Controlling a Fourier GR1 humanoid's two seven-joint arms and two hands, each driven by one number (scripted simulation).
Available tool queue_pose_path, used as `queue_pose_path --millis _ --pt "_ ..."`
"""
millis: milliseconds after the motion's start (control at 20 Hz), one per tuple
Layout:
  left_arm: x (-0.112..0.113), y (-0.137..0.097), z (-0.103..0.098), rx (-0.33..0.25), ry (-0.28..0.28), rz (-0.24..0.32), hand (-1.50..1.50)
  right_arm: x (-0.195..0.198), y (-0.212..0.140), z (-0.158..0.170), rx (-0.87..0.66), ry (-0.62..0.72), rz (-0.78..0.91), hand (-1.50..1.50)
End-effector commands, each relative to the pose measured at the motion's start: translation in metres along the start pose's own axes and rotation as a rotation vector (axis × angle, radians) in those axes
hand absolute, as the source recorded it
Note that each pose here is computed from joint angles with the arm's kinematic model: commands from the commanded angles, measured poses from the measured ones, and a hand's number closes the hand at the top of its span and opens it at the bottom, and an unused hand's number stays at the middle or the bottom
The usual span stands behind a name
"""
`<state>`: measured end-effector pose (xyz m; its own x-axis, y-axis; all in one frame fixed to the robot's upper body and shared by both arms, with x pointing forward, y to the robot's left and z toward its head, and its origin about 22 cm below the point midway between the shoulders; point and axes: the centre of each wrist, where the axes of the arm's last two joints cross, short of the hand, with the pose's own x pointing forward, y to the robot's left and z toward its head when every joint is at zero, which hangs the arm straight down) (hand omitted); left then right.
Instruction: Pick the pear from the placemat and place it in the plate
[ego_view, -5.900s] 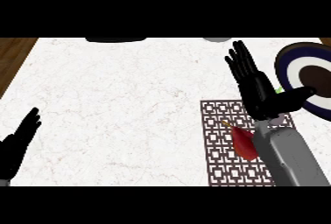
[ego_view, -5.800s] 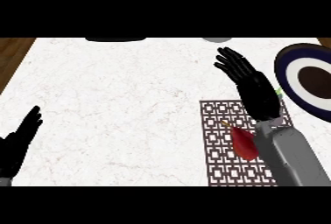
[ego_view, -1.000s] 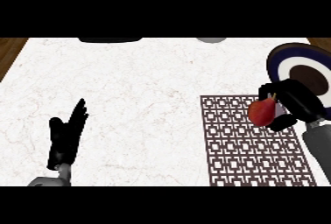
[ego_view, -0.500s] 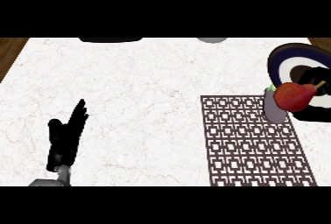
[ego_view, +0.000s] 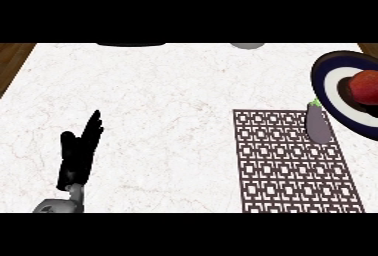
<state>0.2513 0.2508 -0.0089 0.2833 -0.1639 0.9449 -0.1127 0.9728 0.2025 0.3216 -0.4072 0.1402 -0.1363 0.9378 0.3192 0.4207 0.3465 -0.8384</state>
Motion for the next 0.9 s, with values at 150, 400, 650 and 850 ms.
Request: queue_pose_path --millis 150,400,650,850 --pt "-0.001 -0.007 -0.009 -0.018 -0.012 0.005 0.0 -0.028 0.006 -0.035 0.029 0.07 0.036 1.5" --pt "-0.006 -0.012 -0.004 -0.014 -0.011 -0.009 0.0 -0.064 0.016 -0.026 0.11 0.135 0.095 1.5" --pt "0.006 -0.007 -0.004 -0.027 -0.011 0.003 0.0 -0.077 0.017 -0.025 0.274 0.173 0.063 1.5" --pt "0.005 -0.013 0.001 -0.043 -0.019 0.014 0.0 -0.093 0.013 -0.011 0.467 0.237 0.125 1.5"
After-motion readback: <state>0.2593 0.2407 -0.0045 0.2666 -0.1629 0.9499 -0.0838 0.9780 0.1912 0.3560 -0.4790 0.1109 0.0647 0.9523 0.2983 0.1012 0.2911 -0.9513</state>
